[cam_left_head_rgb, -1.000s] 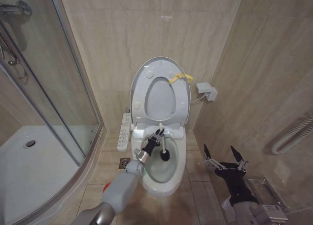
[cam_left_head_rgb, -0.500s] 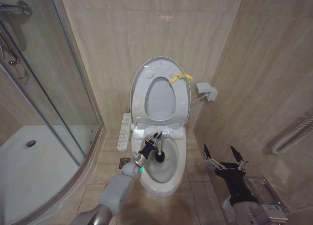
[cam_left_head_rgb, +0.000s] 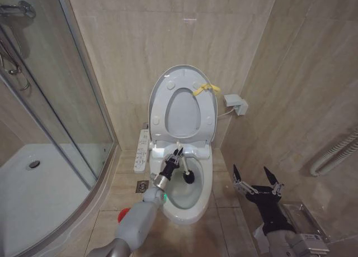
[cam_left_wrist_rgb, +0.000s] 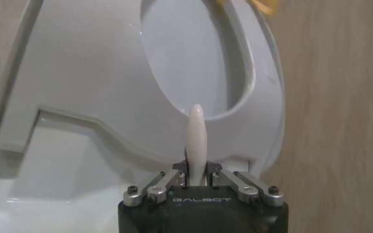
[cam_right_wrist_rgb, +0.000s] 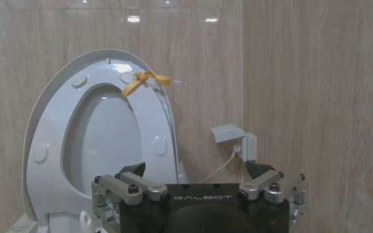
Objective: Open the toilet lid, clean the toilet bowl with a toilet brush, close the toilet lid, and flush.
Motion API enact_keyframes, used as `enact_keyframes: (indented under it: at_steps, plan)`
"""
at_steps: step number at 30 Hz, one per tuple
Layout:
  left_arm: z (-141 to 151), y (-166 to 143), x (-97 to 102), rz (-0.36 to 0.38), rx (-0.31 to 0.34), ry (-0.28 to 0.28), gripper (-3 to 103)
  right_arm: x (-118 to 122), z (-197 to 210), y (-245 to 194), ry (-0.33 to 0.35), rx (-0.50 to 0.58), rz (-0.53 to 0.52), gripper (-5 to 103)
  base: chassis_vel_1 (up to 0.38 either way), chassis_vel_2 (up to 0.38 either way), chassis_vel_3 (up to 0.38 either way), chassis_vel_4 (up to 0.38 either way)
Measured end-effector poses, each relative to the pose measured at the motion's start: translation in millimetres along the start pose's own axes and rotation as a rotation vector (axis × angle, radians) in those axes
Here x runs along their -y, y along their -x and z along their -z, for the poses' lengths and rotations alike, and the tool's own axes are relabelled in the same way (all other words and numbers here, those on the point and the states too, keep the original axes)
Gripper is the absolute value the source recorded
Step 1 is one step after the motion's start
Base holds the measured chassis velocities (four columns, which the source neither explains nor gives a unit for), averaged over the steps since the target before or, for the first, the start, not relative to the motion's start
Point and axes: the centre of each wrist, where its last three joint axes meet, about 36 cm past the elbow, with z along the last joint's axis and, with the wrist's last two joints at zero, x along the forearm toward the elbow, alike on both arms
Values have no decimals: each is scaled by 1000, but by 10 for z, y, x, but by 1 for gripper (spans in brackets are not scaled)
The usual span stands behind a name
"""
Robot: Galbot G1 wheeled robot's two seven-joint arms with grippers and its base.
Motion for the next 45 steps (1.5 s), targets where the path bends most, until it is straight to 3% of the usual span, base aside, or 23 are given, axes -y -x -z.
enact_keyframes:
  at_steps: [4, 7, 11, 12, 15, 17, 20, 21, 24, 30, 33, 37, 38, 40, 42, 45]
  plan:
    - [12, -66, -85, -33, 1, 61, 19, 0, 0, 0, 0, 0, 0, 100, 0, 0, 0, 0]
    - [27, -47, -75, -27, 11, 53, 19, 0, 0, 0, 0, 0, 0, 100, 0, 0, 0, 0]
    - [76, 122, 154, 57, 58, -122, 19, 0, 0, 0, 0, 0, 0, 100, 0, 0, 0, 0]
    - [76, 122, 154, 57, 58, -122, 19, 0, 0, 0, 0, 0, 0, 100, 0, 0, 0, 0]
    - [102, 170, 304, 103, 63, -223, 19, 0, 0, 0, 0, 0, 0, 100, 0, 0, 0, 0]
    - [89, 153, 315, 103, 57, -222, 19, 0, 0, 0, 0, 0, 0, 100, 0, 0, 0, 0]
    - [-6, 34, 228, 72, 21, -141, 19, 0, 0, 0, 0, 0, 0, 100, 0, 0, 0, 0]
    - [-6, 34, 228, 72, 21, -141, 19, 0, 0, 0, 0, 0, 0, 100, 0, 0, 0, 0]
    - [-75, -70, 111, 19, 0, -39, 19, 0, 0, 0, 0, 0, 0, 100, 0, 0, 0, 0]
    - [-77, -15, 102, -47, 6, 47, 19, 0, 0, 0, 0, 0, 0, 100, 0, 0, 0, 0]
    - [-66, 79, 180, -49, 24, 32, 19, 0, 0, 0, 0, 0, 0, 100, 0, 0, 0, 0]
    - [-62, 268, 375, 23, 67, -99, 19, 0, 0, 0, 0, 0, 0, 100, 0, 0, 0, 0]
    - [-62, 268, 375, 23, 67, -99, 19, 0, 0, 0, 0, 0, 0, 100, 0, 0, 0, 0]
    - [-73, 322, 422, 62, 74, -155, 19, 0, 0, 0, 0, 0, 0, 100, 0, 0, 0, 0]
    - [-84, 305, 401, 66, 68, -157, 19, 0, 0, 0, 0, 0, 0, 100, 0, 0, 0, 0]
    - [-99, 215, 290, 41, 46, -108, 19, 0, 0, 0, 0, 0, 0, 100, 0, 0, 0, 0]
